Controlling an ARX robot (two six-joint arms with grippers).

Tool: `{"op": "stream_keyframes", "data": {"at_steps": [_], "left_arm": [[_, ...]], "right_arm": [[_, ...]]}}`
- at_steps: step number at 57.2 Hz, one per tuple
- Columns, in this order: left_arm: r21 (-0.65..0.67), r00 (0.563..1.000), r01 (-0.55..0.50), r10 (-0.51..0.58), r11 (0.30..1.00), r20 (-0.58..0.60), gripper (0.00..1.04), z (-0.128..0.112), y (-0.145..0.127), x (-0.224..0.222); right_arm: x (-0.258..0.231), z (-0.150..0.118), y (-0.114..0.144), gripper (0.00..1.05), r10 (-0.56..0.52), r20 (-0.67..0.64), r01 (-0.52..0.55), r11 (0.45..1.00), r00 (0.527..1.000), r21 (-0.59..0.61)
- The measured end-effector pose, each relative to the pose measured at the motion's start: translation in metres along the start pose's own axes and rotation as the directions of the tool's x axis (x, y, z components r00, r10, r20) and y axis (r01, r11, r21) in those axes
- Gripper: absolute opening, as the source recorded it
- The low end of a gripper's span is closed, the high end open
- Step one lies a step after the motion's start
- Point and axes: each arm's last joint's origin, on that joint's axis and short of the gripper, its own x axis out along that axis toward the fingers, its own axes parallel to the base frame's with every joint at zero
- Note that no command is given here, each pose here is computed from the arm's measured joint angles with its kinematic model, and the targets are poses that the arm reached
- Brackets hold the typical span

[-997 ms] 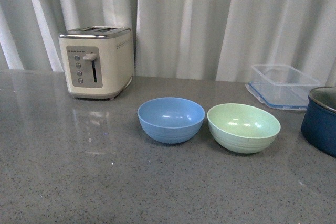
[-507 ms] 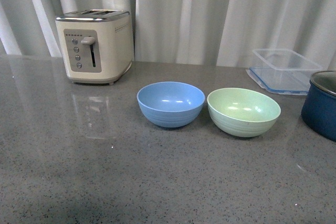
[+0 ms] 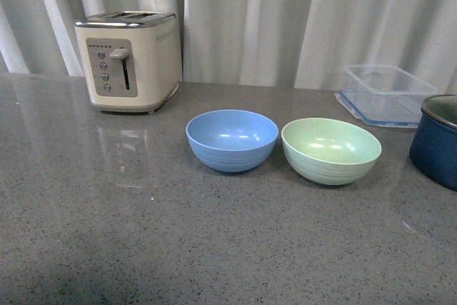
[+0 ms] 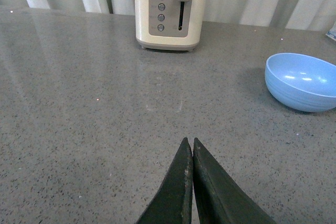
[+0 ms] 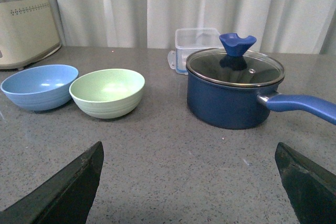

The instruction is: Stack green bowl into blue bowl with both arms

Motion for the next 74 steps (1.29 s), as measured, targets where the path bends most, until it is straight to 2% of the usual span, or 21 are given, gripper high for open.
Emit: {"op": "stream_keyframes", "data": {"at_steps": [27, 74], "left_arm": [[0.000, 1.000, -0.001, 0.001, 1.000, 0.009, 0.04, -0.021, 0.000, -0.031], [0.000, 1.000, 0.002, -0.002, 1.000, 0.031, 0.04, -0.017, 0.000, -0.052]], "right_arm": [[0.000, 0.000, 0.000, 0.95, 0.000, 0.000, 0.000, 1.000, 1.000, 0.000], [0.000, 0.000, 0.000, 0.95, 0.000, 0.000, 0.000, 1.000, 1.000, 0.000]]}}
